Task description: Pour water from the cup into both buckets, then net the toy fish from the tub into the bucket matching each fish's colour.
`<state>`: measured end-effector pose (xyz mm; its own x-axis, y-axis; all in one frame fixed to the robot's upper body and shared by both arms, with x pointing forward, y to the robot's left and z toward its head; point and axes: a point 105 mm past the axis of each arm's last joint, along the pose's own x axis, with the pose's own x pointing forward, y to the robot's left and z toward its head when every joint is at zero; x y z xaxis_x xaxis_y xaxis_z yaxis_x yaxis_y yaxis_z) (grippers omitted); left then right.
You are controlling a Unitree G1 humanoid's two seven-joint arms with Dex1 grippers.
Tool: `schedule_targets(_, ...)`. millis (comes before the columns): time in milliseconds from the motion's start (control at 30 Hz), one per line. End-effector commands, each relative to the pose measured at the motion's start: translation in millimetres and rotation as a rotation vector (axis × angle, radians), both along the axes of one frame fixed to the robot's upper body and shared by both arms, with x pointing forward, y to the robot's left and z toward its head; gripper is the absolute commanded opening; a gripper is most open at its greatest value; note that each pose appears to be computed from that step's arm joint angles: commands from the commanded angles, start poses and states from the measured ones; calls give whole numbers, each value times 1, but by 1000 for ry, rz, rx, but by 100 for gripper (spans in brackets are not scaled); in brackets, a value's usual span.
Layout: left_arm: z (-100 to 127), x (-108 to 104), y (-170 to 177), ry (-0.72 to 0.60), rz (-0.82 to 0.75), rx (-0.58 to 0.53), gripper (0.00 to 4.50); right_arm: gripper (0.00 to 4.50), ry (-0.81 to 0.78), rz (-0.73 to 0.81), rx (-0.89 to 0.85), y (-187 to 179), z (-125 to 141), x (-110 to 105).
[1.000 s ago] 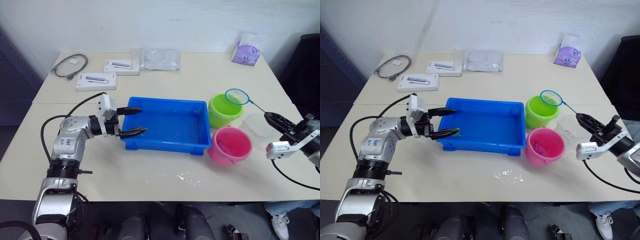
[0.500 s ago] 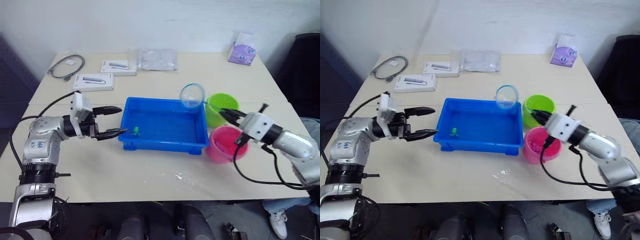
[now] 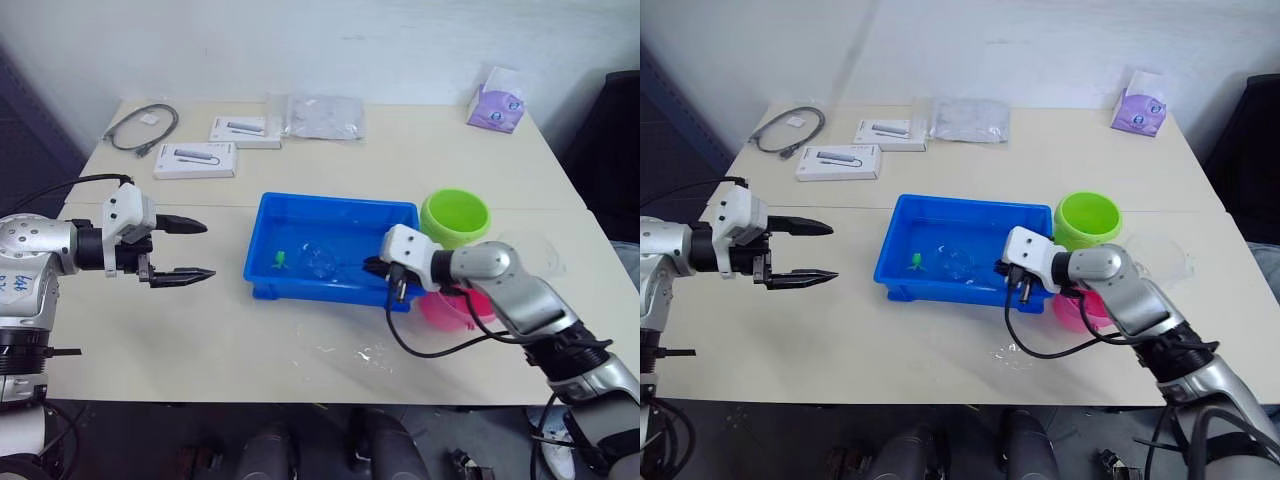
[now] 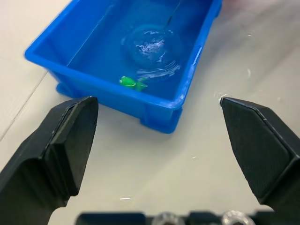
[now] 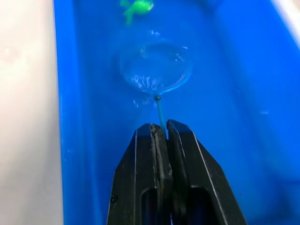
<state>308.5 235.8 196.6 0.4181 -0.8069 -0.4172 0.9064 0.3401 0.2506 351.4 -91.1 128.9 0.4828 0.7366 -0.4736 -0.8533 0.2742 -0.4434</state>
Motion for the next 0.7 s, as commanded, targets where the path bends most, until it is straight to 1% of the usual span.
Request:
schedule_targets(33, 0, -3, 2, 11, 14, 28, 447, 0, -24, 21, -9, 18, -4, 8)
schedule_targets(100, -1, -4, 2, 10, 18, 32, 447, 0, -21, 20, 28, 27, -2, 10)
schedule_targets(233, -1, -5, 5, 0, 46, 0, 447, 0, -42, 40, 106, 42, 8, 11)
schedule_targets(333, 0, -5, 6, -4, 67, -38, 447, 0, -68, 53, 134, 43, 17, 11)
schedule_targets(433, 1, -5, 6, -35, 74, -59, 447, 0, -105, 44, 176, 34, 34, 8)
schedule_targets(500, 7, -4, 3, -72, 70, -122, 447, 0, -111, 59, 206, 26, 40, -2)
schedule_targets(600, 28, -2, -5, -135, 68, -298, 447, 0, -166, 67, 272, 14, 51, -16)
schedule_targets(633, 31, -2, -7, -138, 62, -331, 447, 0, -180, 59, 307, 10, 55, -19)
schedule_targets(700, 33, -4, -9, -132, 55, -359, 447, 0, -185, 47, 340, 4, 58, -25)
